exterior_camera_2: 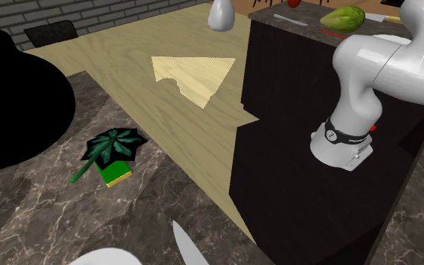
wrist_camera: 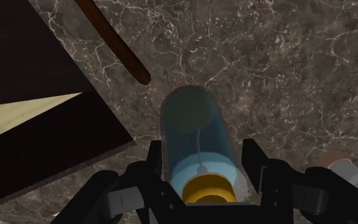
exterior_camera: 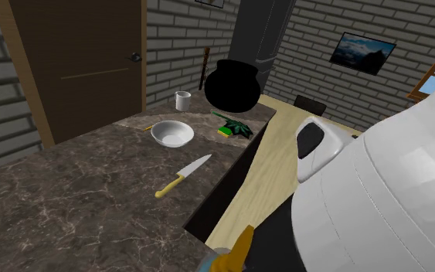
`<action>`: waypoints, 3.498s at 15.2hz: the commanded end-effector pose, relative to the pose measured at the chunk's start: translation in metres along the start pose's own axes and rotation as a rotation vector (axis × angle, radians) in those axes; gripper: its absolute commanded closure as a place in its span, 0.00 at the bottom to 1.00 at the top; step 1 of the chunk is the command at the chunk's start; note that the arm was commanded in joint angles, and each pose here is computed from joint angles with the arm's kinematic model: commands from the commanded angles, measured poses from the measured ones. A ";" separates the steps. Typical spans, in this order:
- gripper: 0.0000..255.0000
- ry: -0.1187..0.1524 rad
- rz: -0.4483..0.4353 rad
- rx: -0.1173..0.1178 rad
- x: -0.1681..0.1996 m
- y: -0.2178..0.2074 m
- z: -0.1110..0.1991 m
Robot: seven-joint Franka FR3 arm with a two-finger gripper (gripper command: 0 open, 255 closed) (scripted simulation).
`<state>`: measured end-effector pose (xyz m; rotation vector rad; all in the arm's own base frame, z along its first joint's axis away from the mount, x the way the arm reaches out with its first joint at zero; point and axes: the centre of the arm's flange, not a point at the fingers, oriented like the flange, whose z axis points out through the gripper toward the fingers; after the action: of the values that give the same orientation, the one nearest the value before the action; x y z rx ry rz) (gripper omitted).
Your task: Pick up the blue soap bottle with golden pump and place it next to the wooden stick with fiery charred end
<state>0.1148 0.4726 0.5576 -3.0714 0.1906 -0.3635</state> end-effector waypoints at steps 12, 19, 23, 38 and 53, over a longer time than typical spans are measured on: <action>1.00 0.000 0.000 0.000 -0.016 0.004 0.067; 1.00 0.000 0.000 0.000 -0.024 0.006 0.103; 1.00 0.000 0.000 0.000 -0.029 0.008 0.123; 1.00 0.000 0.000 0.000 -0.046 0.012 0.197; 0.00 0.000 0.000 0.000 -0.046 0.012 0.170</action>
<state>0.1116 0.4731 0.3707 -3.0709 0.1911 -0.3664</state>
